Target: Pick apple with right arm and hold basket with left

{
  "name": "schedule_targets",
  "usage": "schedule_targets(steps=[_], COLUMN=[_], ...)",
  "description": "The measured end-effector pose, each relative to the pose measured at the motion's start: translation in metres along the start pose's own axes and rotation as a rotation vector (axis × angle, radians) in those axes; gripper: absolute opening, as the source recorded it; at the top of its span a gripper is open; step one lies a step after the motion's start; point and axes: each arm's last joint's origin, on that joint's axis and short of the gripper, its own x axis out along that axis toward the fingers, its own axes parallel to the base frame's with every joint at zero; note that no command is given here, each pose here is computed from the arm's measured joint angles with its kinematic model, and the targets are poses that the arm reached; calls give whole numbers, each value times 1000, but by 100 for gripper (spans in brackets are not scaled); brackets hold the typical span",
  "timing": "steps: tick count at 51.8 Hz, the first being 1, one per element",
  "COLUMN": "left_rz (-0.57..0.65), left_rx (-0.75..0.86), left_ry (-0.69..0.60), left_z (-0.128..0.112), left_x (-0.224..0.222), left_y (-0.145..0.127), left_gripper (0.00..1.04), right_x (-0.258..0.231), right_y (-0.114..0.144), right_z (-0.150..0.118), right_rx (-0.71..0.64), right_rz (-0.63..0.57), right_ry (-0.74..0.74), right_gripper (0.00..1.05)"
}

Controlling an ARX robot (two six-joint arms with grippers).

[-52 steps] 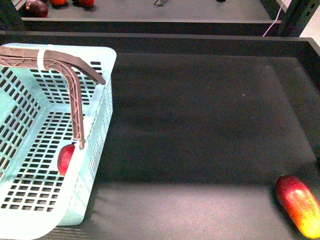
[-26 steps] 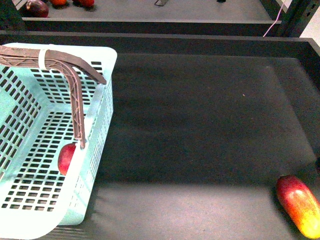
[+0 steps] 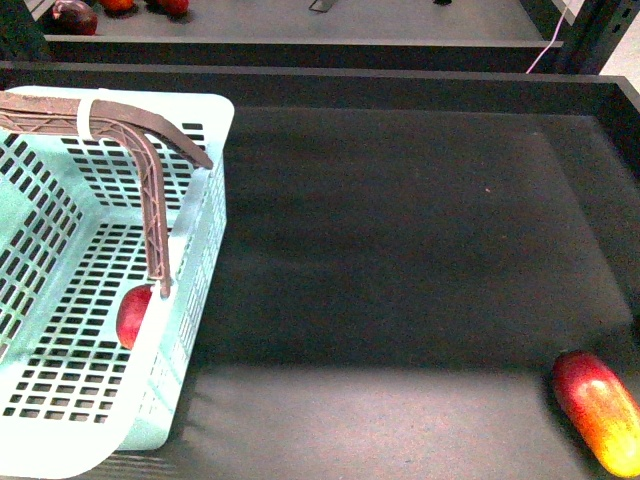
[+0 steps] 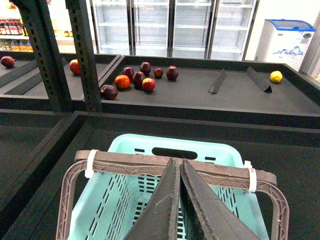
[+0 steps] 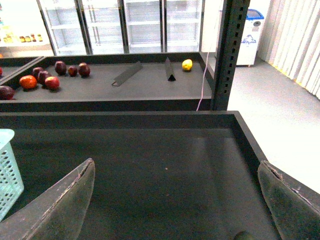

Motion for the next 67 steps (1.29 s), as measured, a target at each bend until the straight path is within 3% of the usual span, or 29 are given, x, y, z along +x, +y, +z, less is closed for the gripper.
schedule_targets(steps=[13, 67], left_rz=[0, 0], left_rx=[3, 3], left_ry=[-11, -18], left_z=[-9, -10], left_x=[-10, -43], left_y=[0, 0], left_gripper=[3, 3], right_x=[0, 0], right_y=[0, 0], right_z=[0, 0], right_rx=[0, 0], right_rz=[-1, 0], right_ry=[0, 0], right_gripper=[96, 96])
